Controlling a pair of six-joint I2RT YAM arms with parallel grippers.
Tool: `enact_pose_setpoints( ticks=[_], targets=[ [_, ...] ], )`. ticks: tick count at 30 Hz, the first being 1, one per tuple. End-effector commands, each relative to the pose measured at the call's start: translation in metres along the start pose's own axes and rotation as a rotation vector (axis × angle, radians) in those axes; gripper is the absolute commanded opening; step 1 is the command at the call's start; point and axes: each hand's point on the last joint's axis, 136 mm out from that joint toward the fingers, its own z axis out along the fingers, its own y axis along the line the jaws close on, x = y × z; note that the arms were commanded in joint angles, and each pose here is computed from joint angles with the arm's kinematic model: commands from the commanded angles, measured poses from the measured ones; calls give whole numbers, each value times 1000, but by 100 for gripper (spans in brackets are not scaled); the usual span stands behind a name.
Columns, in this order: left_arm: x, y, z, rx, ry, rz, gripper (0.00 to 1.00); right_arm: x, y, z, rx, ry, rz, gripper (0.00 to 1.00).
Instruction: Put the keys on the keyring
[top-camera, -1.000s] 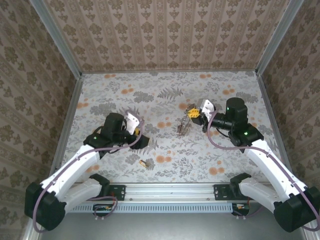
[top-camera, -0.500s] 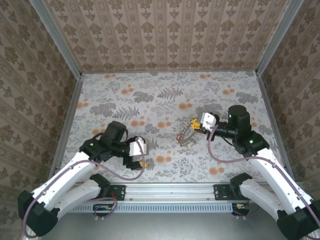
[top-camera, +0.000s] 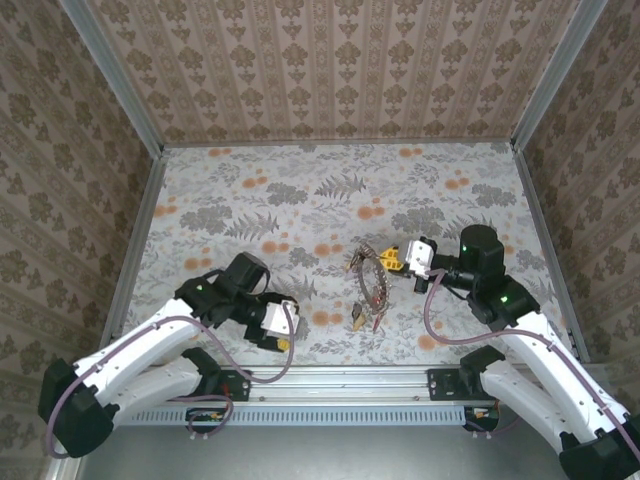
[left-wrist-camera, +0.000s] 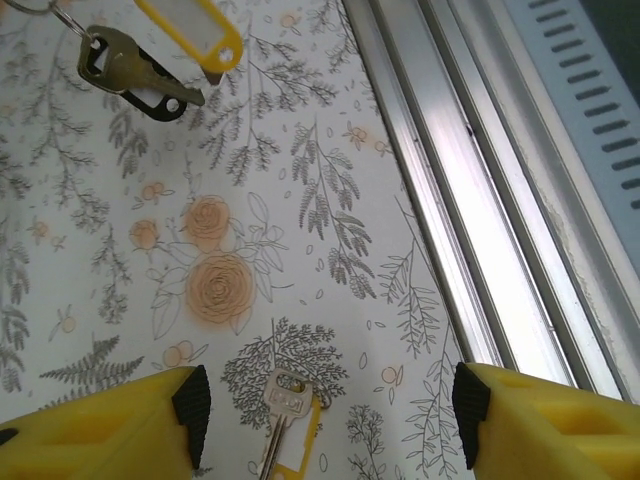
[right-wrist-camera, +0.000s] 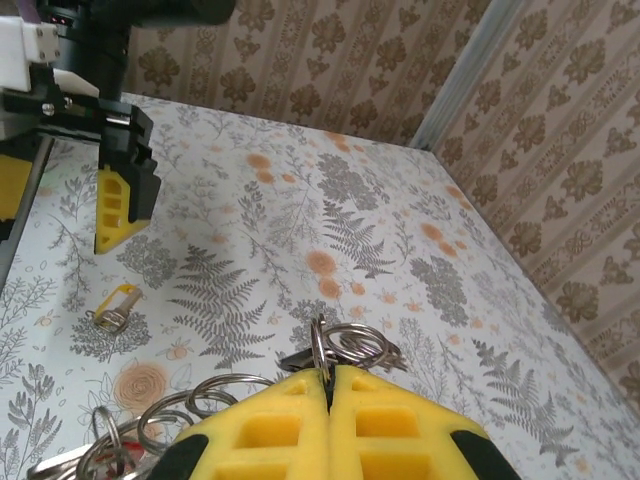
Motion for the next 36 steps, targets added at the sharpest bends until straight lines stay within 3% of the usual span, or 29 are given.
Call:
enact_pose_setpoints(
  ticks=[1, 6, 9, 15, 19, 25, 36],
  targets=[
    [16, -17, 9, 71, 70, 42, 69, -15, 2, -2, -12, -60, -68, 0],
    [32, -29, 15, 158, 201, 107, 68, -11, -1, -2, 3, -32, -67, 0],
    [41, -30, 20, 184, 258, 117, 58, -8, -3, -2, 12, -13, -62, 0],
    [46, -10, 31, 133, 320, -33, 56, -5, -8, -4, 42, 21, -53, 0],
    [55, 1, 38, 92, 373, -36, 58, -3, -10, -3, 52, 30, -46, 0],
    [56, 15, 46, 74, 432, -149, 47, -1, -15, -4, 72, 52, -39, 0],
    [62, 3, 59, 109, 524, -297, 48, 5, -19, -5, 95, 89, -30, 0]
  ],
)
